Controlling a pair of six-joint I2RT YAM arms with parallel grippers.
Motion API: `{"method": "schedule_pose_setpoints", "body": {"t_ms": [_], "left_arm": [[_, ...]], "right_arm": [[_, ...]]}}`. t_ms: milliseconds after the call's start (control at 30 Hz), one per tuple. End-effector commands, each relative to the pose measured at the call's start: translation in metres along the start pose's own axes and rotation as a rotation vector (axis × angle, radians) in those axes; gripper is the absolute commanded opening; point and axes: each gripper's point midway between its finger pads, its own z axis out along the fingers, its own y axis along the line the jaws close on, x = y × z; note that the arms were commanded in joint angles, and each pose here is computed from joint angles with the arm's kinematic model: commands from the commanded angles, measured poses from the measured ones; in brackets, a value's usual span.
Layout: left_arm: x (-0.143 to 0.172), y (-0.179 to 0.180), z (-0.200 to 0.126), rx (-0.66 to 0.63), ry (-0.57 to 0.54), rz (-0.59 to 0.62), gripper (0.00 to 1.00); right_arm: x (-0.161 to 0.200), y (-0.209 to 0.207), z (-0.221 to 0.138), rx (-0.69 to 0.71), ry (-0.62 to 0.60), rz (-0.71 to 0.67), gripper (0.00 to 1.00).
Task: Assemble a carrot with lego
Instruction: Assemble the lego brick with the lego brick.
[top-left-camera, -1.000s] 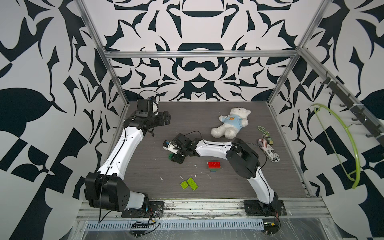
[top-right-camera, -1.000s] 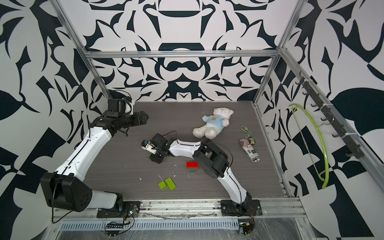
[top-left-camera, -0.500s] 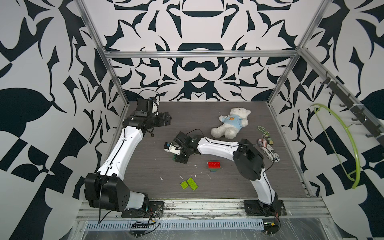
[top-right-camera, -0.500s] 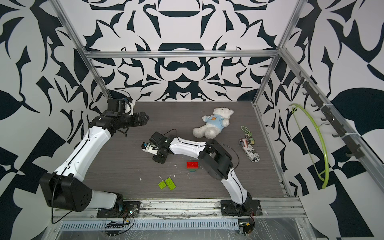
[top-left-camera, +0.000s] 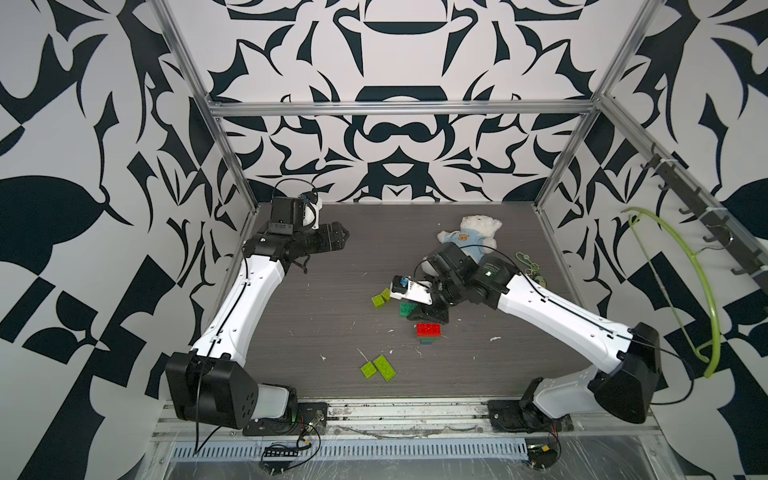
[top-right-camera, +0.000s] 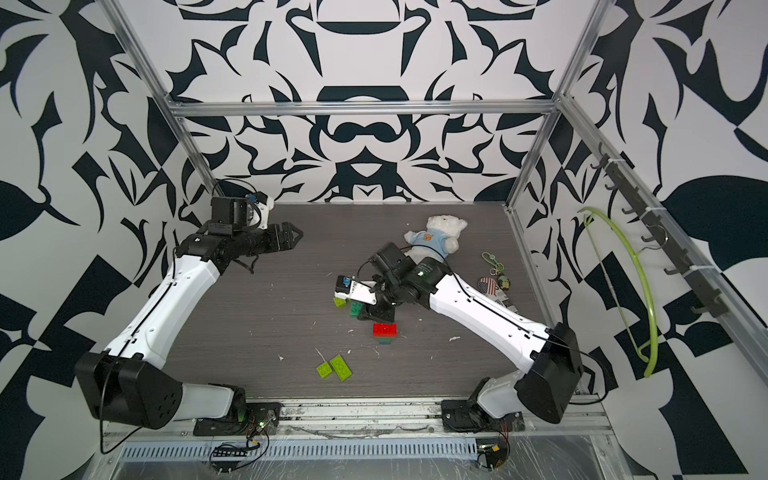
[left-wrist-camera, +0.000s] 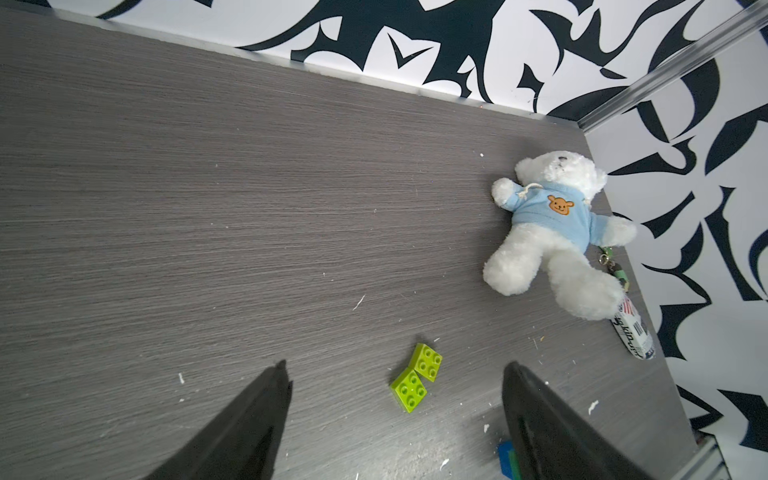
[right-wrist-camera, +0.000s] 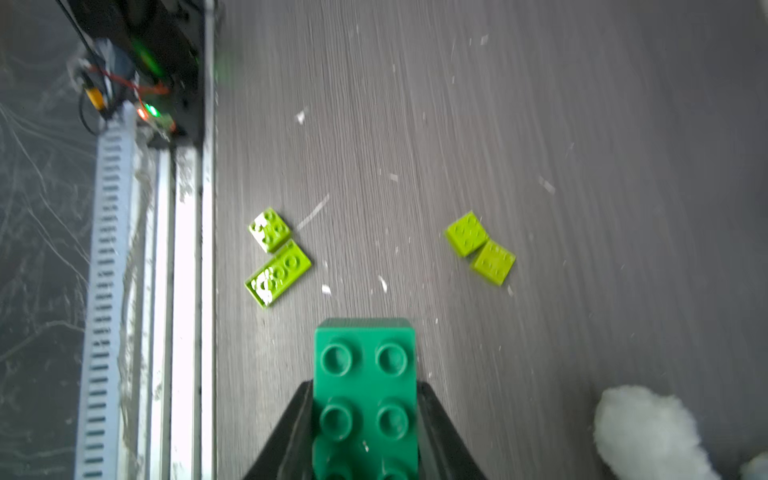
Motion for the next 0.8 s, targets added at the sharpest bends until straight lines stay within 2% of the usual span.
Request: {"method": "schedule_pose_setpoints", "body": {"t_ms": [0,167,300,767], "left_arm": [[0.009,-0.004,0.004,0.046,0.023,-0.03,0.87],[0.021,-0.002,0.01,0.057,0.051,-0.039,0.87],[0.024,-0.004,0.012,0.063,0.058,-0.032,0.87],[0.031,-0.006,0.021,0.083,0.094,-0.034,0.86]], "right_arm": [[0.022,0.005,0.001,-0.036,0.001,-0.023,0.29],[0.046,0.004,0.015,-0.039,0.057,-0.028,0.3],[0.044,0.004,0.019,-0.054,0.03,-0.053,0.3],[0.062,-0.005,0.035,-0.074,0.062,-0.053,0.32]]}}
